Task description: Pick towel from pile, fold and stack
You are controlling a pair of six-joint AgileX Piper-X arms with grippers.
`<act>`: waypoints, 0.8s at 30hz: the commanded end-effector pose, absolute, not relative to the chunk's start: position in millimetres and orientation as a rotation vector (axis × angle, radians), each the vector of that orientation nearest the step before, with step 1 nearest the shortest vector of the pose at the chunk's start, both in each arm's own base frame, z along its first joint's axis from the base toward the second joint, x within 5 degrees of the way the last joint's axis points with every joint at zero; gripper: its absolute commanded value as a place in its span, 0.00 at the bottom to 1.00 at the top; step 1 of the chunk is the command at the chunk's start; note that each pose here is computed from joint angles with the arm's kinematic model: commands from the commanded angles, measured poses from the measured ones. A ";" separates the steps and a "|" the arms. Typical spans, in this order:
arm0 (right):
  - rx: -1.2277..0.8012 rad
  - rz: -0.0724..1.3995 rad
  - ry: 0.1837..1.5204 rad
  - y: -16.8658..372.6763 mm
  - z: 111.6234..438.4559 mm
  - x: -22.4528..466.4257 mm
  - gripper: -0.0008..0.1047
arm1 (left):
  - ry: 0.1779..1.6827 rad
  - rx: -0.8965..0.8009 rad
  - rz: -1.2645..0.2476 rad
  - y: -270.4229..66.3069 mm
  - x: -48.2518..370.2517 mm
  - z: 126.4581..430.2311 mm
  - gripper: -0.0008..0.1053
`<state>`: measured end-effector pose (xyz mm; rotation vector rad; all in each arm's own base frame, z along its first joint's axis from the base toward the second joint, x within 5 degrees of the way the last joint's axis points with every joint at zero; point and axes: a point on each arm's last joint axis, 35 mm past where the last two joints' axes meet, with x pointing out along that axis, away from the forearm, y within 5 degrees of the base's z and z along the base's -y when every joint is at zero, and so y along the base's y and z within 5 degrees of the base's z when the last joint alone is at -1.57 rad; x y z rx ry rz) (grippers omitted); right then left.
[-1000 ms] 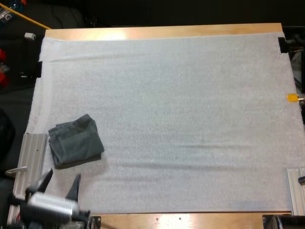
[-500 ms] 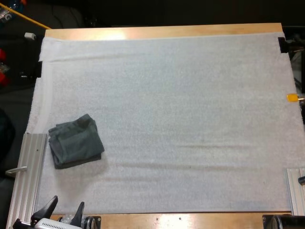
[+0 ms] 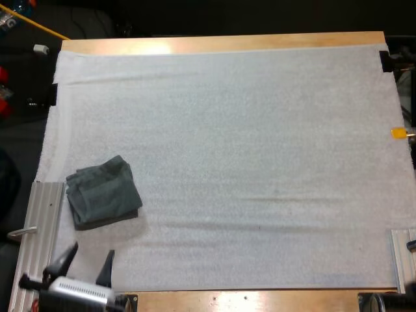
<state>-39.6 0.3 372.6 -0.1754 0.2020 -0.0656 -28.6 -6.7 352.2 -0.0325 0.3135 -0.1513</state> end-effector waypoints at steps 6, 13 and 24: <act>-0.178 -0.048 0.314 -1.3 334.0 2.7 0.67 | 0.272 -0.028 -0.154 -6.0 9.2 332.7 0.55; -0.176 -0.039 0.410 -2.1 300.9 22.5 0.67 | 0.349 -0.036 -0.153 -5.6 26.5 304.1 0.55; -0.172 -0.039 0.418 -2.4 291.9 29.1 0.67 | 0.411 -0.063 -0.148 -5.5 31.2 289.5 0.55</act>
